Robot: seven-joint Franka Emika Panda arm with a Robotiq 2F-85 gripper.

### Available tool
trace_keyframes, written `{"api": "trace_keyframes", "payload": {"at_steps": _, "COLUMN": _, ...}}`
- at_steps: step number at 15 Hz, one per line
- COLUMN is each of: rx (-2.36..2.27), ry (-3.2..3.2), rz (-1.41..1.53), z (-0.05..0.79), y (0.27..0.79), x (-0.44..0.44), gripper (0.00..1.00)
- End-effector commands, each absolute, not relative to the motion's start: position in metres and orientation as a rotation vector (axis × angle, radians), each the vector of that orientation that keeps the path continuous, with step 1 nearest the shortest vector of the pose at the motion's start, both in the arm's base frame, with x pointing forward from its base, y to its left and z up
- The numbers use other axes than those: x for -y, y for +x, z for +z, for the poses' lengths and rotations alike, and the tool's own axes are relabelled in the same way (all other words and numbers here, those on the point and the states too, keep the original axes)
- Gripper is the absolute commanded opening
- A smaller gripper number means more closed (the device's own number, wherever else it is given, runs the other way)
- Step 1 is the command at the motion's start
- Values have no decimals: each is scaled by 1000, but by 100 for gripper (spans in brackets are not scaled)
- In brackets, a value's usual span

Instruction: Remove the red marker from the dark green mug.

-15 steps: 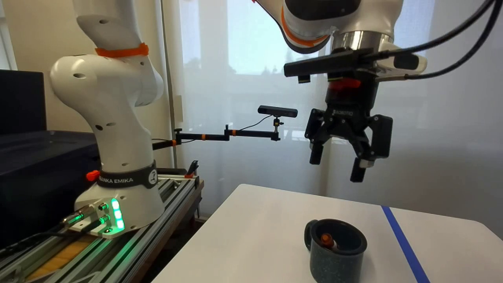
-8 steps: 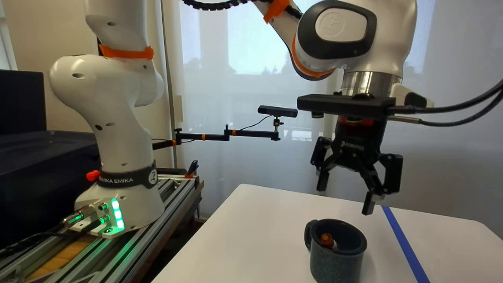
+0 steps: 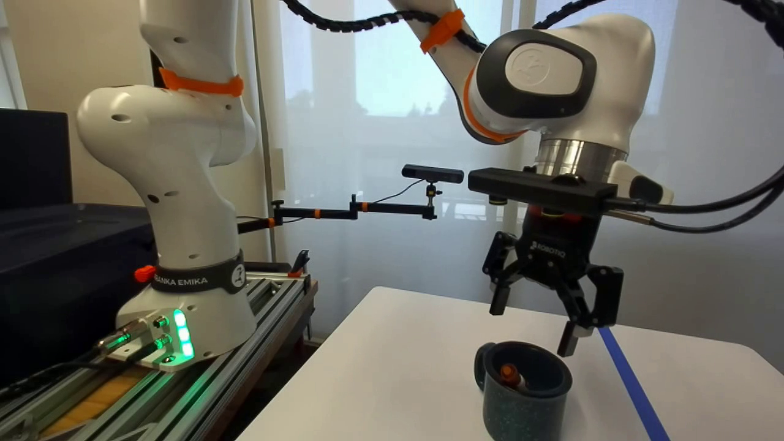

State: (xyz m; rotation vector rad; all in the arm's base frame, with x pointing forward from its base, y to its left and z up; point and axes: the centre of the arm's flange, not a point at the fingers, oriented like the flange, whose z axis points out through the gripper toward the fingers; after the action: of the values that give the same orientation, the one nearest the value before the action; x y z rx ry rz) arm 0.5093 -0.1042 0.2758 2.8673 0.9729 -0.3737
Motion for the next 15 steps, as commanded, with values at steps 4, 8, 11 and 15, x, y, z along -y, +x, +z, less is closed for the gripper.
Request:
{"api": "trace_keyframes", "payload": {"at_steps": 4, "rx": -947, "ry": 2874, "rz": -436, "z": 268, "y": 511, "x": 101, "gripper": 100}}
{"api": "trace_keyframes", "payload": {"at_steps": 8, "rx": -976, "ry": 2870, "rz": -459, "z": 264, "y": 512, "x": 95, "gripper": 100}}
{"api": "trace_keyframes", "payload": {"at_steps": 11, "rx": -1019, "ry": 2856, "rz": -439, "z": 263, "y": 519, "x": 83, "gripper": 100}}
{"api": "trace_keyframes", "payload": {"at_steps": 15, "rx": -1072, "ry": 2817, "rz": -424, "z": 253, "y": 531, "x": 65, "gripper": 100}}
